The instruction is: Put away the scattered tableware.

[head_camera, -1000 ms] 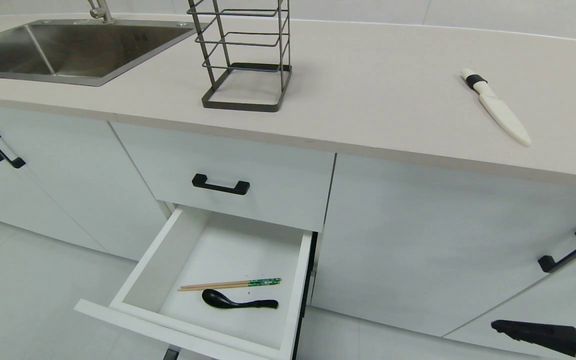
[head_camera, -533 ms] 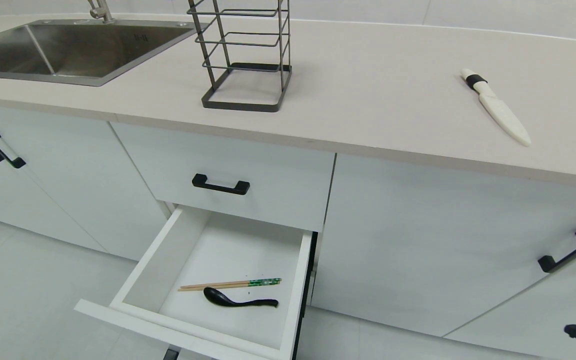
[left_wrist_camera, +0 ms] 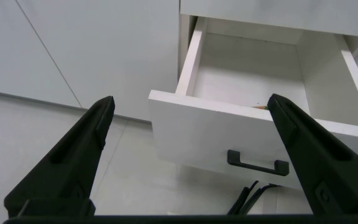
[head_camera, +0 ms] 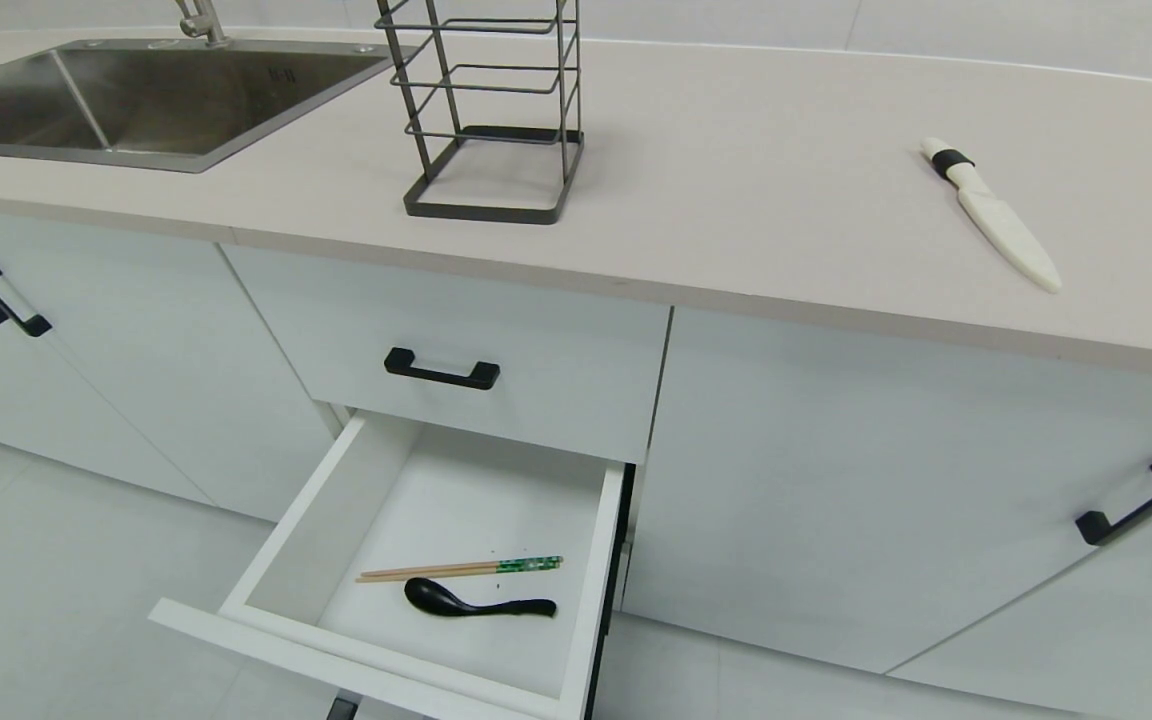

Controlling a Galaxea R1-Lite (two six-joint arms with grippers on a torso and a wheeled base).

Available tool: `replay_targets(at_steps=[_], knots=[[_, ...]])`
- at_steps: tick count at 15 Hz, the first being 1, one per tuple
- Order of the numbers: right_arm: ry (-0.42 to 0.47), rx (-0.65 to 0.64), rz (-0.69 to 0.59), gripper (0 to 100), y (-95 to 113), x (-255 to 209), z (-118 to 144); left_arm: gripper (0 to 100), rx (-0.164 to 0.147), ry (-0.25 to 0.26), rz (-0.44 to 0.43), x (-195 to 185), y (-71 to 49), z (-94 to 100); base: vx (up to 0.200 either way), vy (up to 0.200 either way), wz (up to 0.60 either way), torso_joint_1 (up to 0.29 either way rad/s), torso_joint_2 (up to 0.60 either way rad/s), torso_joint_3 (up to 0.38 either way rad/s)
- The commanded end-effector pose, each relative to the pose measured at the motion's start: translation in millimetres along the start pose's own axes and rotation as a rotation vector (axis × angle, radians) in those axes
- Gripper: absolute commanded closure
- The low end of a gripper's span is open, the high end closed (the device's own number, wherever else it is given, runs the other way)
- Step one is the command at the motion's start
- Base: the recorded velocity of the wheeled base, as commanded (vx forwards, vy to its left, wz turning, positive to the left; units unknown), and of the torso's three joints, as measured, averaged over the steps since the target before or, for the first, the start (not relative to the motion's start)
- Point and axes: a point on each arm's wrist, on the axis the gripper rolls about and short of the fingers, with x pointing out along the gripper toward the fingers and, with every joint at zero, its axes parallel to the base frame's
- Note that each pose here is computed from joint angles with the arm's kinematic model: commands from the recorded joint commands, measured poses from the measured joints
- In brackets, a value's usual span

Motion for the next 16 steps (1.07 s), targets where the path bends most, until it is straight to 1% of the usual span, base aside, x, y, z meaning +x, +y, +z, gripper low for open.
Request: replay_targets(at_steps=[1,3,4,5,6,7,8,9,10,11,12,13,14,15,16], knots=[[-0.094,-0.009,-0.096,0,3.6,-12.6,-11.0,0,0.001,0.002,0.000,0.1,0.0,0.0,0.000,0.000,0.00,0.000,0.00,0.000],[-0.147,0.047,-0.184,0,7.3,-17.6,-29.6,0,-0.004,0.000,0.000,0.1,0.0,0.2,0.000,0.000,0.00,0.000,0.00,0.000],[-0.160,0.074,-0.178,0,8.0,-19.2,-38.3,0,0.001,0.000,0.000,0.1,0.0,0.2,0.000,0.000,0.00,0.000,0.00,0.000],[-0.152,0.085,-0.176,0,8.1,-19.3,-39.6,0,0.002,0.002,0.000,0.1,0.0,0.0,0.000,0.000,0.00,0.000,0.00,0.000],[-0.126,0.086,-0.174,0,8.1,-19.0,-42.5,0,0.002,0.000,-0.002,0.1,0.0,0.2,0.000,0.000,0.00,0.000,0.00,0.000],[-0.117,0.058,-0.176,0,8.1,-18.9,-43.1,0,0.002,0.000,-0.005,0.1,-0.1,0.2,0.000,0.000,0.00,0.000,0.00,0.000],[-0.102,-0.025,-0.191,0,7.9,-18.9,-43.9,0,0.005,0.000,-0.005,0.1,-0.1,0.2,0.000,0.000,0.00,0.000,0.00,0.000],[-0.082,-0.049,-0.210,0,7.5,-18.8,-45.6,0,0.008,0.002,-0.013,0.1,-0.3,0.0,0.000,0.000,0.00,0.000,0.00,0.000],[-0.066,-0.036,-0.233,0,7.0,-18.7,-47.0,0,0.010,-0.084,-0.040,-1.6,-1.0,11.3,0.000,0.000,0.00,0.000,0.00,0.000],[-0.064,-0.019,-0.237,0,6.9,-18.7,-47.5,0,0.004,-0.336,-0.051,-13.4,-1.7,50.6,0.000,0.000,0.00,0.000,0.00,0.000],[-0.063,-0.007,-0.246,0,6.7,-18.7,-47.7,0,0.010,-0.433,-0.053,-19.9,-2.4,72.2,0.000,0.000,0.00,0.000,0.00,0.000],[-0.059,0.029,-0.258,0,6.4,-18.7,-48.5,0,0.014,-0.415,-0.091,-21.9,-2.9,97.7,0.000,0.000,0.00,0.000,0.00,0.000],[-0.063,0.045,-0.259,0,6.4,-18.9,-48.5,0,0.003,-0.318,-0.113,-18.7,-3.1,94.3,0.000,0.000,0.00,0.000,0.00,0.000],[-0.063,0.045,-0.259,0,6.4,-18.9,-48.5,0,-0.021,-0.198,-0.128,-13.3,-2.8,87.1,0.000,0.000,0.00,0.000,0.00,0.000],[-0.063,0.047,-0.259,0,6.4,-18.9,-48.5,0,-0.067,-0.072,-0.166,-6.6,-2.2,80.1,0.000,0.000,0.00,0.000,0.00,0.000]])
